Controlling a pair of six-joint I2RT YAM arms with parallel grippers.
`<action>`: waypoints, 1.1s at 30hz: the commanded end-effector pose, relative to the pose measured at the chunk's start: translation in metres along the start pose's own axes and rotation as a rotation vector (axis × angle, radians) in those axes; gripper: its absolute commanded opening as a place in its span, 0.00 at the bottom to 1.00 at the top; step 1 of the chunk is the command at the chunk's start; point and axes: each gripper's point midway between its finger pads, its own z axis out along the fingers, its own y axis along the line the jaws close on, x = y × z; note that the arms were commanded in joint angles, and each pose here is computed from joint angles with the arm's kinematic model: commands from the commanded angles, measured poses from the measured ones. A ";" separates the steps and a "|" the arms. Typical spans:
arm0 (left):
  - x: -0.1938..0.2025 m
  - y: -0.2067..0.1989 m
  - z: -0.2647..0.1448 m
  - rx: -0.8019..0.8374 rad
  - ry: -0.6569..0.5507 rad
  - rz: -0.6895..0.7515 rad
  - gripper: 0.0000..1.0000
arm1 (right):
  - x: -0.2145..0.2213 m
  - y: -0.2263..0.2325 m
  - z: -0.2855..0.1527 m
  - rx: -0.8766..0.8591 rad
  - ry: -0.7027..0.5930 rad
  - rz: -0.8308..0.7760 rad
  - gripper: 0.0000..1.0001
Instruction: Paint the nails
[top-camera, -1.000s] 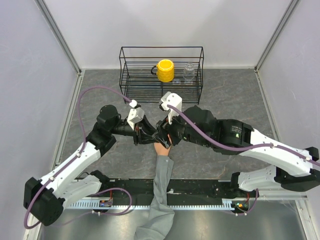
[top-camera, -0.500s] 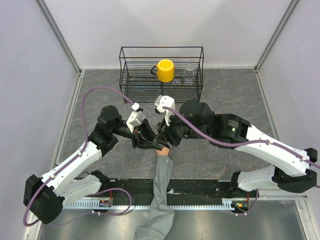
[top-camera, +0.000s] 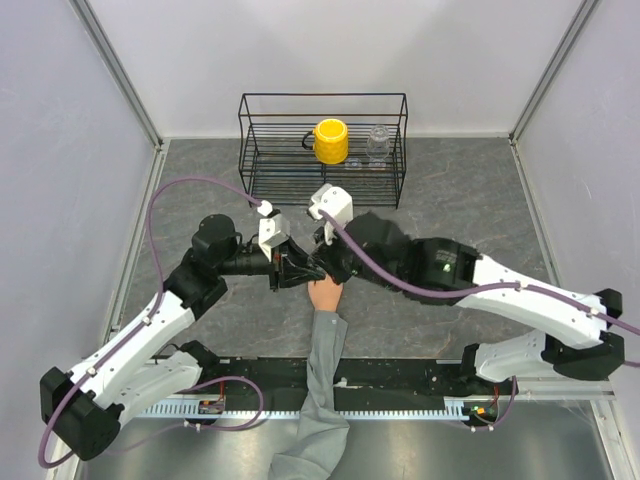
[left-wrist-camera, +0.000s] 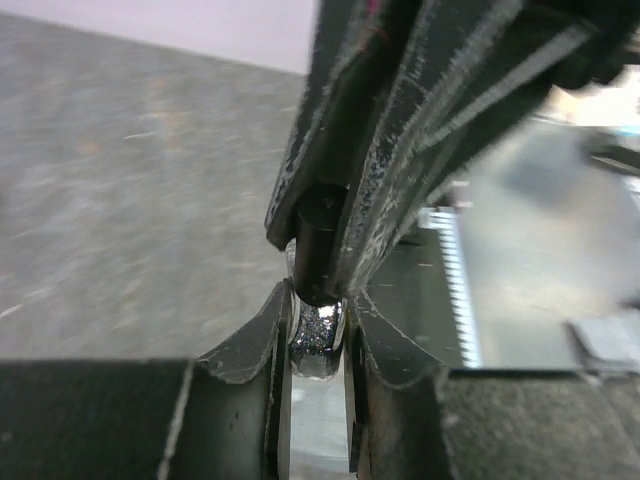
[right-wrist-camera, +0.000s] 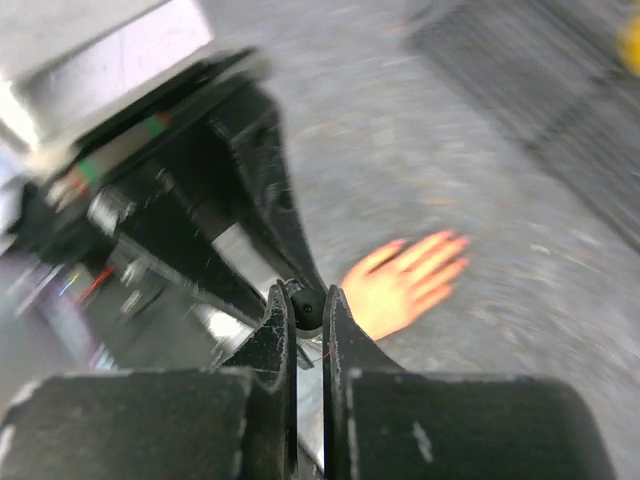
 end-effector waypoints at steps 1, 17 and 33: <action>-0.028 0.072 -0.031 -0.467 -0.037 0.126 0.02 | 0.002 -0.017 0.004 0.427 -0.111 0.060 0.00; -0.030 0.053 -0.028 -0.370 -0.049 0.161 0.02 | -0.012 0.001 -0.015 0.397 -0.143 0.089 0.55; -0.023 -0.040 0.000 0.256 -0.052 0.115 0.02 | -0.011 0.035 -0.045 -0.163 -0.012 -0.128 0.61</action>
